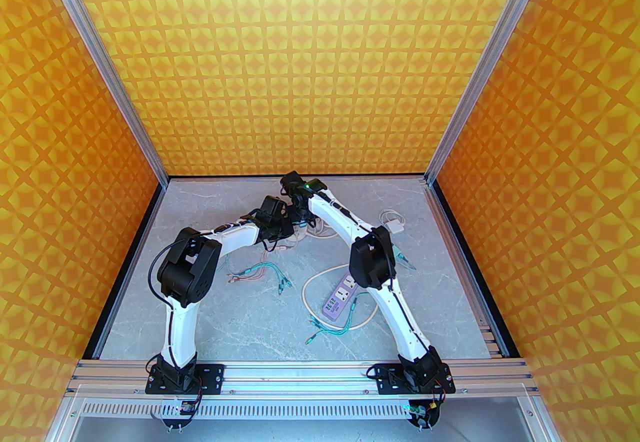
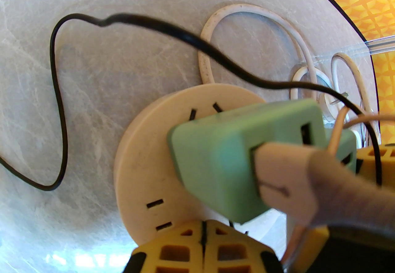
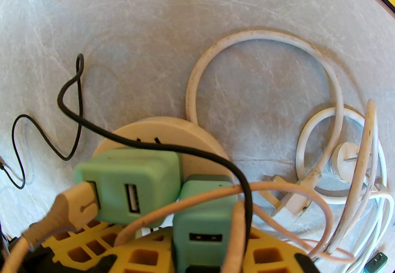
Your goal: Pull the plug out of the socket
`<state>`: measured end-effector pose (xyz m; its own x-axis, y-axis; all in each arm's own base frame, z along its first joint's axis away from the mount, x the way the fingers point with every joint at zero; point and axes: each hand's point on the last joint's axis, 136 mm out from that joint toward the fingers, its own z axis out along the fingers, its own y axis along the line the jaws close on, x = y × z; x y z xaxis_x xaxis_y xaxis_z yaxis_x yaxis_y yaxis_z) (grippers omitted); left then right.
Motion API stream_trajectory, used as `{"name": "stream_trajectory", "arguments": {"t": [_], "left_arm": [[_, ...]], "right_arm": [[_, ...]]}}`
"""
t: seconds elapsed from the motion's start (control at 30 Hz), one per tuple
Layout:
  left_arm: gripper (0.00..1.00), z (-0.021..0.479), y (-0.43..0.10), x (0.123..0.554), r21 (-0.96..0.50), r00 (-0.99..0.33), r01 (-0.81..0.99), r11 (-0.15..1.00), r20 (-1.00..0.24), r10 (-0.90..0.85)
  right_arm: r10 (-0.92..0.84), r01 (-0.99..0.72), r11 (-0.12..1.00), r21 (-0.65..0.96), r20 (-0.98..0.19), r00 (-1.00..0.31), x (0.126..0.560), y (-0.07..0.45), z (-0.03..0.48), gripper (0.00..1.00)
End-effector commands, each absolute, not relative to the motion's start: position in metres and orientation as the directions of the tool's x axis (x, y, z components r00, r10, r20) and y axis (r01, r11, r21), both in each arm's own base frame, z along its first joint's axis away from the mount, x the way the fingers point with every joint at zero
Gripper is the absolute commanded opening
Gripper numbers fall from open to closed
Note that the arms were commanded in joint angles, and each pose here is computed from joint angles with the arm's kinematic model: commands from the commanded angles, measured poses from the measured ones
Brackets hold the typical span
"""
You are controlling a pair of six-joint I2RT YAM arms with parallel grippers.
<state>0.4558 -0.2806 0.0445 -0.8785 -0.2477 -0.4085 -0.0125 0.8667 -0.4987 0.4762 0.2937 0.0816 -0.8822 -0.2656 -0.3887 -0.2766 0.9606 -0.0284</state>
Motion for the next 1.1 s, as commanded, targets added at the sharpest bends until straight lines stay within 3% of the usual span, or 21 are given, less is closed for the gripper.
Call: {"name": "stream_trajectory", "arguments": {"t": [0.0,0.17,0.5,0.83,1.07], "left_arm": [[0.00,-0.072,-0.259,0.371,-0.308,-0.983,-0.115,0.944,-0.099,-0.152],[0.00,-0.073,-0.260,0.371,-0.310,-0.983,-0.115,0.944,-0.098,-0.152],[0.00,-0.070,-0.259,0.369,-0.310,-0.984,-0.109,0.944,-0.100,-0.146],[0.00,-0.072,-0.261,0.371,-0.312,-0.984,-0.111,0.944,-0.097,-0.148],[0.00,-0.026,-0.269,0.388,-0.424,-0.959,-0.088,0.901,-0.208,-0.192]], "right_arm": [[-0.283,-0.368,0.916,0.159,-0.395,-0.874,0.425,0.346,0.095,0.27],[-0.274,-0.366,0.916,0.167,-0.406,-0.872,0.416,0.342,0.098,0.27],[-0.311,-0.385,0.907,0.168,-0.347,-0.885,0.443,0.359,0.086,0.27],[-0.270,-0.379,0.904,0.197,-0.424,-0.865,0.407,0.357,0.110,0.28],[-0.268,-0.372,0.903,0.213,-0.396,-0.878,0.414,0.361,0.097,0.27]]}}
